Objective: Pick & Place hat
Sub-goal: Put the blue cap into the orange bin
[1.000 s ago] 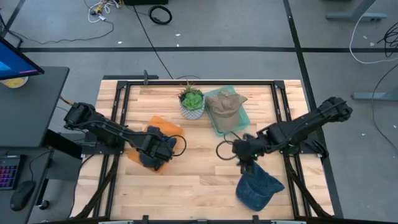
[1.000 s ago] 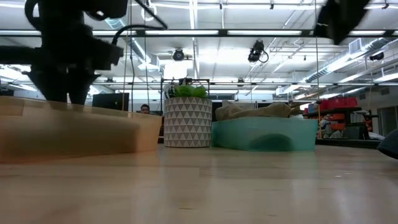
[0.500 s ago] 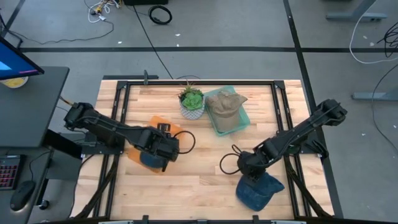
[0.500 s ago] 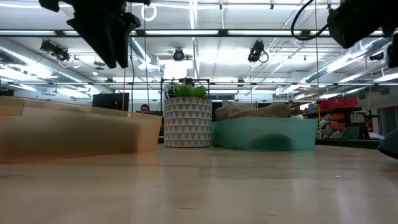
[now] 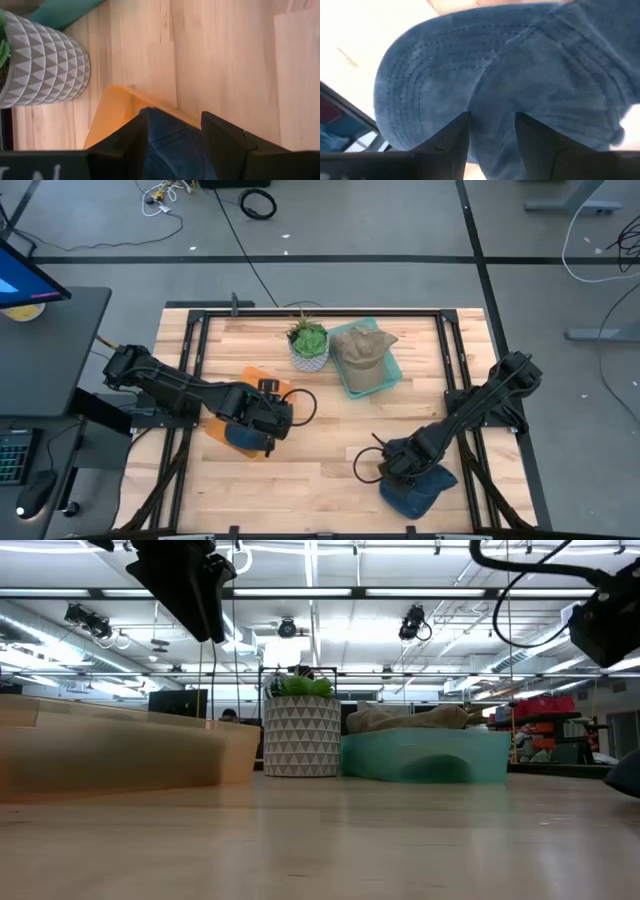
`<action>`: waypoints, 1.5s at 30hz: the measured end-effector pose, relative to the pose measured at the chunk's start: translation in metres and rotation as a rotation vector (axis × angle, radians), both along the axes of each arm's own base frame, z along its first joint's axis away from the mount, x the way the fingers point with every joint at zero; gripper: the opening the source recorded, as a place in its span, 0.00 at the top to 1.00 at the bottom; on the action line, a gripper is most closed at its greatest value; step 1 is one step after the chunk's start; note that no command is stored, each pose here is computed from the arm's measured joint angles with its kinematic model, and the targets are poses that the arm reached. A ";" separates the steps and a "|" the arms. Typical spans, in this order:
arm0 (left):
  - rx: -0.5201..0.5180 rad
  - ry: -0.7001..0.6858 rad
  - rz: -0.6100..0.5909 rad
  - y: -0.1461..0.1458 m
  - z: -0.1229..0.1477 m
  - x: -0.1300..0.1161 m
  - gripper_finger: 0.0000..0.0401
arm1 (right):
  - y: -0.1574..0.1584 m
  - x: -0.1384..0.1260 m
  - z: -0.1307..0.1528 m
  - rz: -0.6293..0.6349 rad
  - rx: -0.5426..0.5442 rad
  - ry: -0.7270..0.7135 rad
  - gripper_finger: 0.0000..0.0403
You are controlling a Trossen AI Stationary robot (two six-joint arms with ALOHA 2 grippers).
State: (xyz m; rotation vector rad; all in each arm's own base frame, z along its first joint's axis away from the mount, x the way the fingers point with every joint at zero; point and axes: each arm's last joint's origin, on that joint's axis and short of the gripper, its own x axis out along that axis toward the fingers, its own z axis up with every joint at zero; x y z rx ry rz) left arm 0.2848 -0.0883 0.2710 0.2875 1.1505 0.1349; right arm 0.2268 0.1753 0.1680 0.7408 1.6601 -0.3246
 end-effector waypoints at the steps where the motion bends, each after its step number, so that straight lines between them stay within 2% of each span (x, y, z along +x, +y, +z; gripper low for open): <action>1: -0.003 -0.007 0.000 0.000 0.000 0.001 0.54 | 0.001 0.001 -0.002 0.015 -0.003 0.002 0.61; 5: -0.004 -0.013 0.000 0.000 0.000 0.001 0.54 | 0.000 0.004 -0.007 0.090 0.013 -0.016 0.68; 10: -0.009 -0.021 0.002 -0.001 0.001 0.002 0.54 | -0.006 0.015 0.003 0.108 0.061 -0.097 0.92; 12: -0.016 -0.040 0.001 -0.002 0.001 0.003 0.54 | -0.012 0.022 0.011 0.108 0.066 -0.137 0.97; 15: -0.054 -0.070 -0.011 -0.004 0.002 0.006 0.54 | -0.019 0.035 0.028 0.151 0.056 -0.250 0.95; 20: -0.140 -0.167 -0.042 -0.009 0.007 0.016 0.54 | -0.033 0.060 0.053 0.291 -0.060 -0.458 0.99; 24: -0.129 -0.240 -0.118 -0.012 0.012 0.023 0.54 | -0.049 0.081 0.065 0.370 -0.217 -0.645 0.98; 27: -0.096 -0.294 -0.199 -0.014 0.016 0.028 0.54 | -0.062 0.094 0.069 0.427 -0.270 -0.755 0.99; 34: -0.027 -0.460 -0.333 -0.018 0.026 0.045 0.54 | -0.085 0.112 0.065 0.471 -0.330 -0.814 1.00; 38: -0.022 -0.407 -0.324 -0.015 0.008 0.057 0.54 | -0.087 0.118 0.066 0.528 -0.398 -0.868 1.00; 42: -0.009 -0.356 -0.310 -0.011 -0.011 0.067 0.54 | -0.083 0.120 0.069 0.696 -0.464 -0.933 1.00; 45: 0.014 -0.318 -0.331 -0.008 -0.018 0.071 0.54 | -0.081 0.120 0.069 0.754 -0.478 -0.935 1.00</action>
